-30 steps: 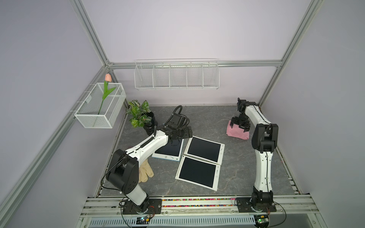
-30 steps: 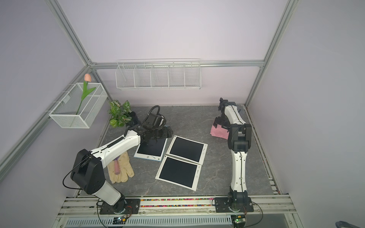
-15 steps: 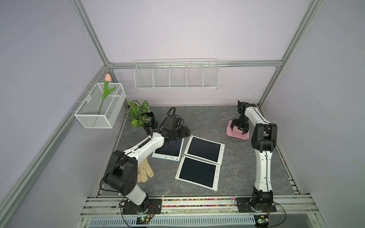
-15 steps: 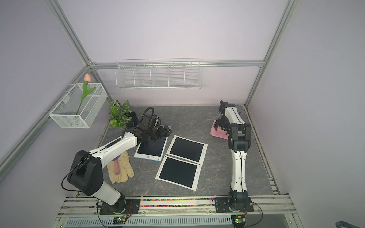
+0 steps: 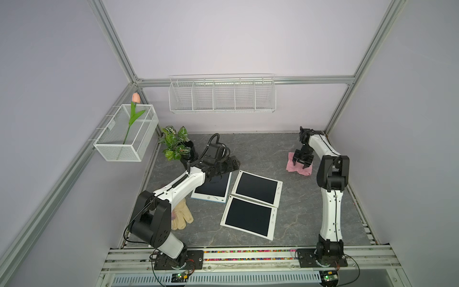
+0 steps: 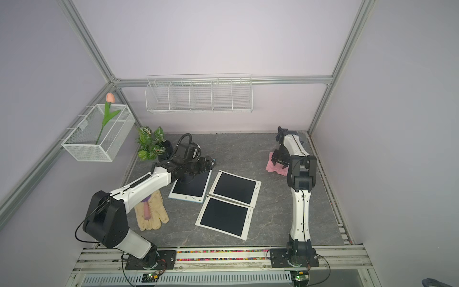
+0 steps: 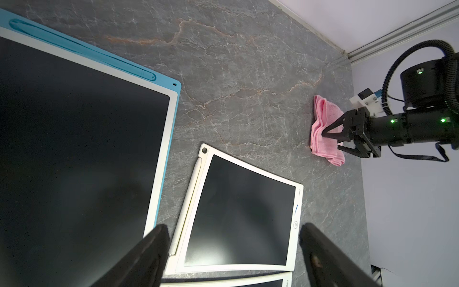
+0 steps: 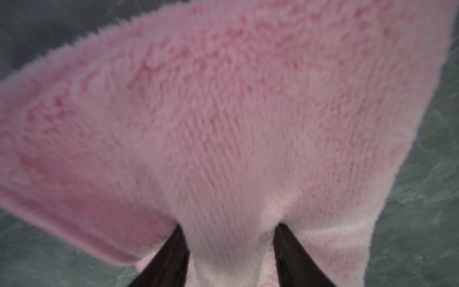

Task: Wipe the drawing tablet
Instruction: Pick up the cleaning item at the center of the board.

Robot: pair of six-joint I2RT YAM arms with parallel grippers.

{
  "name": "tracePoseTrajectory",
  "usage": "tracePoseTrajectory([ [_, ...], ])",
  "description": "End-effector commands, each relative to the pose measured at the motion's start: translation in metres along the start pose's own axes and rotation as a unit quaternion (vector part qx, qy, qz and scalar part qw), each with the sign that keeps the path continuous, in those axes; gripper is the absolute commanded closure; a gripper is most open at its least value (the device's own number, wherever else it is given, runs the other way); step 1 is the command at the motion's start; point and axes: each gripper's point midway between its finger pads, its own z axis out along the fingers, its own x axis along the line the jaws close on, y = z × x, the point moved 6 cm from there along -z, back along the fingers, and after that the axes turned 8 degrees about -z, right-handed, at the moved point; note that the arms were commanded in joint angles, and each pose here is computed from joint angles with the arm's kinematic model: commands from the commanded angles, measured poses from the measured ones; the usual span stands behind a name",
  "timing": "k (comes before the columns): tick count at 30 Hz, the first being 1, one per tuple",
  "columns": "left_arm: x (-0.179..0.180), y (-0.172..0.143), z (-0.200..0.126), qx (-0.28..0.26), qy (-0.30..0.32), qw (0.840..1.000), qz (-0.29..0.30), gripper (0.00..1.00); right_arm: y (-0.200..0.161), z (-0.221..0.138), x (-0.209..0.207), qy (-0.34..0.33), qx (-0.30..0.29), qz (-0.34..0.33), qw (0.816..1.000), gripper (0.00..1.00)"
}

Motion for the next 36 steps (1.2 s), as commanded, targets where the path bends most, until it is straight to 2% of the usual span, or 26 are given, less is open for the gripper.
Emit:
tracePoseTrajectory([
  [1,-0.005,0.006,-0.01,-0.014,-0.011,1.0,-0.003,0.15,-0.011,0.033,-0.001,-0.004,0.042,0.006,0.999,0.62],
  [5,-0.002,0.005,-0.011,-0.014,-0.005,1.0,0.0,0.16,-0.01,0.03,-0.004,-0.01,0.025,0.006,1.0,0.83],
  [8,0.0,0.004,-0.011,-0.009,0.0,1.0,0.004,0.18,-0.007,0.02,-0.006,-0.016,0.003,0.005,1.0,0.93],
  [13,0.004,0.002,-0.009,0.001,0.016,1.0,0.009,0.2,-0.001,-0.019,-0.008,-0.019,-0.06,0.003,0.998,0.93],
  [22,0.016,-0.003,0.012,0.046,0.063,0.997,0.008,0.27,-0.003,-0.139,-0.001,0.006,-0.194,-0.014,0.981,0.93],
  [26,0.027,-0.01,0.027,0.078,0.089,0.993,-0.001,0.33,-0.029,-0.192,0.02,0.03,-0.249,-0.053,0.967,0.93],
  [29,0.038,-0.019,0.041,0.106,0.105,0.989,-0.007,0.4,-0.058,-0.214,0.038,0.046,-0.272,-0.092,0.957,0.93],
  [35,0.056,-0.035,0.071,0.161,0.121,0.98,-0.011,0.63,-0.112,-0.22,0.057,0.093,-0.265,-0.13,0.951,0.93],
  [36,0.058,-0.037,0.074,0.166,0.126,0.978,-0.01,0.63,-0.118,-0.218,0.059,0.096,-0.262,-0.134,0.951,0.93],
])
